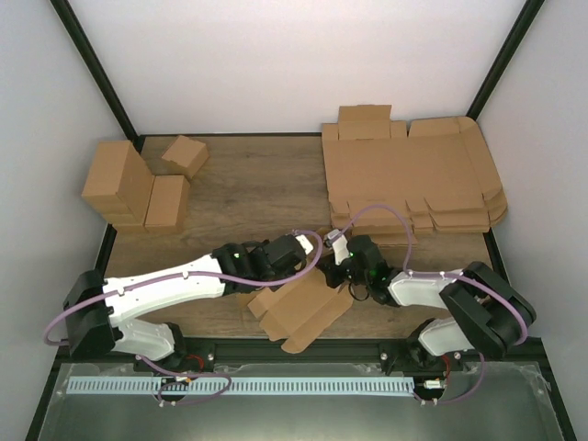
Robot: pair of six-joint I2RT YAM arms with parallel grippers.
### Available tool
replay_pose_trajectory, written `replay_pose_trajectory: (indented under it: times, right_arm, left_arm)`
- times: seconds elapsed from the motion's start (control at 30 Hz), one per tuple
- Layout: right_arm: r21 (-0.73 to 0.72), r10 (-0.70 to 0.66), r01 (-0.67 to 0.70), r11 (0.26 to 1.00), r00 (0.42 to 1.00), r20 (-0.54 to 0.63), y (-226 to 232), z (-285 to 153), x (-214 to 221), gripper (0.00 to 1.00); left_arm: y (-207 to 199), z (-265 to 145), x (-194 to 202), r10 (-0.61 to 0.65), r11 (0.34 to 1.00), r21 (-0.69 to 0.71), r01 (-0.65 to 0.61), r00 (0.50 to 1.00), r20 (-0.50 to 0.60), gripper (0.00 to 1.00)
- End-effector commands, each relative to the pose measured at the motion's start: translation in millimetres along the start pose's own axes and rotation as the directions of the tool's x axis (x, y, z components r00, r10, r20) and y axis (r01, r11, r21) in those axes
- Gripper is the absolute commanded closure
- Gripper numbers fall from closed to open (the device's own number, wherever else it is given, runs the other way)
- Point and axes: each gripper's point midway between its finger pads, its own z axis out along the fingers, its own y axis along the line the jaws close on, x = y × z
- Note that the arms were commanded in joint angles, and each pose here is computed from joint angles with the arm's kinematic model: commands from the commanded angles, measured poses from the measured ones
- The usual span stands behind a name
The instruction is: Fold the paper box
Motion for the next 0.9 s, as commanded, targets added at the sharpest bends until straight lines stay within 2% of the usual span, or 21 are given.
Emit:
replay_pose_trajectory:
  times: [0.0, 0.23, 0.43, 0.7, 0.87]
  right_arm:
    - [-0.015, 0.025, -0.025, 1.000, 1.000, -0.016, 4, 8, 0, 0.99]
    - [0.017, 0.081, -0.081, 0.997, 0.997, -0.004, -5, 14, 6, 0.99]
    - [0.037, 0.100, -0.101, 0.994, 0.995, 0.023, -9, 9, 7, 0.99]
    - [0.056, 0.118, -0.120, 0.991, 0.992, 0.042, -13, 8, 8, 0.99]
    - [0.048, 0.139, -0.141, 0.989, 0.989, 0.056, -13, 6, 8, 0.99]
  left_arm:
    - [-4, 8, -4, -0.003, 1.000, -0.007, 0.003, 1.000, -0.005, 0.96]
    - [-8, 19, 3, 0.017, 0.999, -0.047, -0.018, 0.999, -0.031, 0.96]
    - [-18, 26, 16, 0.086, 0.988, -0.125, -0.095, 0.993, -0.078, 0.96]
    - [-36, 34, 31, 0.174, 0.959, -0.204, -0.197, 0.976, -0.128, 0.96]
    - [-36, 35, 36, 0.215, 0.918, -0.300, -0.258, 0.962, -0.169, 0.96]
